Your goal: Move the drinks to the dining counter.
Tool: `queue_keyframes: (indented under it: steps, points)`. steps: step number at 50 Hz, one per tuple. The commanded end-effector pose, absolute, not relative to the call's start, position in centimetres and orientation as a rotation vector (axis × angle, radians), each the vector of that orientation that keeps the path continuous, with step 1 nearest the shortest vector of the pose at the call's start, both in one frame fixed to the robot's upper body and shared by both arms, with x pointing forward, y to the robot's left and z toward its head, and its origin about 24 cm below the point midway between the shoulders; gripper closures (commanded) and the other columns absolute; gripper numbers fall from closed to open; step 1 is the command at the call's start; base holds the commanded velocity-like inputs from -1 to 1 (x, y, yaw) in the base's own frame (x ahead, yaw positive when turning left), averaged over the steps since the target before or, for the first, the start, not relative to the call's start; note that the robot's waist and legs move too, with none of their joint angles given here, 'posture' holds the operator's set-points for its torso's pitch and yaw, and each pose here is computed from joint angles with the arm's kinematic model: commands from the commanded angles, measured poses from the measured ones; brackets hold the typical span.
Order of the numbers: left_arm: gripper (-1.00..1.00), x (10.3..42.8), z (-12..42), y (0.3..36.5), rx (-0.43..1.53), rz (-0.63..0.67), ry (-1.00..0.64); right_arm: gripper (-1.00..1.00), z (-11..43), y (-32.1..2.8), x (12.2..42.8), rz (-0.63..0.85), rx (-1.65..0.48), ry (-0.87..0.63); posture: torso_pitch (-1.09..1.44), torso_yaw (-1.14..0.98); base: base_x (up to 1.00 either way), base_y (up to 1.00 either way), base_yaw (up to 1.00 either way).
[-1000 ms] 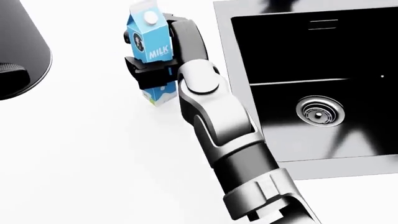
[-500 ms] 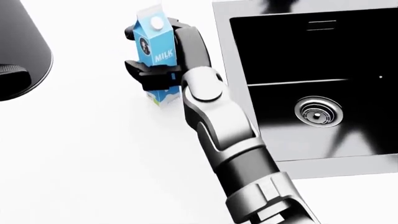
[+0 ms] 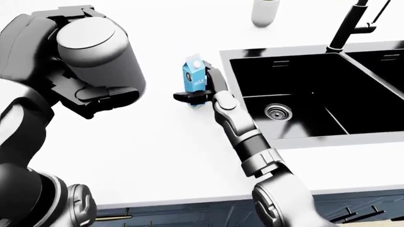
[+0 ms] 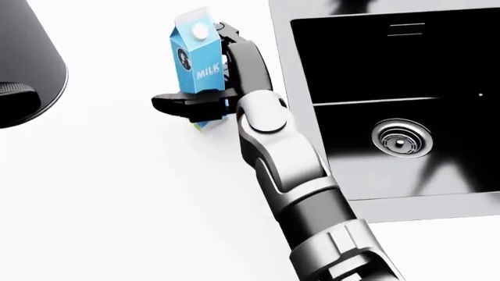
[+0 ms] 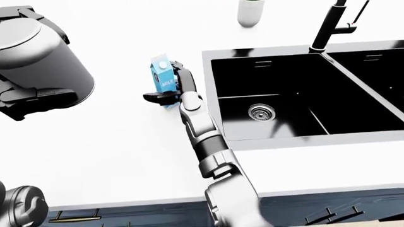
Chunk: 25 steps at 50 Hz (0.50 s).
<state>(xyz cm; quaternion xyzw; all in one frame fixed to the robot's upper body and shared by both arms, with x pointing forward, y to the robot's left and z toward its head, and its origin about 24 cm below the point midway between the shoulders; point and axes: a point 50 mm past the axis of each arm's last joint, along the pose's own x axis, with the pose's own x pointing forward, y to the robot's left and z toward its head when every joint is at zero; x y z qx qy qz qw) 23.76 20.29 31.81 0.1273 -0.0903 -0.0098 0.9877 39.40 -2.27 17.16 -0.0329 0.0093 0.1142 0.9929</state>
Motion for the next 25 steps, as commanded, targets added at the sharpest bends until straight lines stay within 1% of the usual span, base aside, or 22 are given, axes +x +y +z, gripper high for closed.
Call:
queue_keyframes:
  steps: [1, 4, 5, 6, 9, 16, 25]
  points:
    - [1.00, 22.9, 33.4, 20.7, 0.259, 0.025, -0.292, -0.51, 20.2, -2.2, 39.4, 0.232, -0.053, -0.096, 0.00, 0.00, 0.00, 0.00, 0.00]
    - [1.00, 23.0, 33.3, 20.7, 0.259, 0.025, -0.290, -0.66, 20.1, -2.5, 39.6, 0.228, -0.053, -0.095, 0.00, 0.00, 0.00, 0.00, 0.00]
    - [1.00, 23.1, 33.2, 20.7, 0.256, 0.025, -0.288, -0.88, 20.1, -2.7, 39.6, 0.227, -0.053, -0.094, 0.00, 0.00, 0.00, 0.00, 0.00]
    - [1.00, 23.3, 33.1, 20.7, 0.252, 0.027, -0.286, -1.00, 20.2, -2.7, 39.6, 0.225, -0.053, -0.094, 0.00, 0.00, 0.00, 0.00, 0.00]
    - [1.00, 24.3, 32.4, 20.3, 0.240, 0.024, -0.273, -1.00, 20.5, -3.0, 39.4, 0.227, -0.050, -0.101, 0.00, 0.00, 0.00, 0.00, 0.00]
    - [1.00, 24.7, 32.3, 20.0, 0.240, 0.020, -0.267, -1.00, 20.2, -3.6, 39.2, 0.232, -0.041, -0.102, 0.00, 0.00, 0.00, 0.00, 0.00]
    - [1.00, 26.0, 32.2, 19.9, 0.232, 0.027, -0.253, -1.00, 20.9, -4.7, 37.6, 0.263, -0.046, -0.118, 0.00, 0.00, 0.00, 0.00, 0.00]
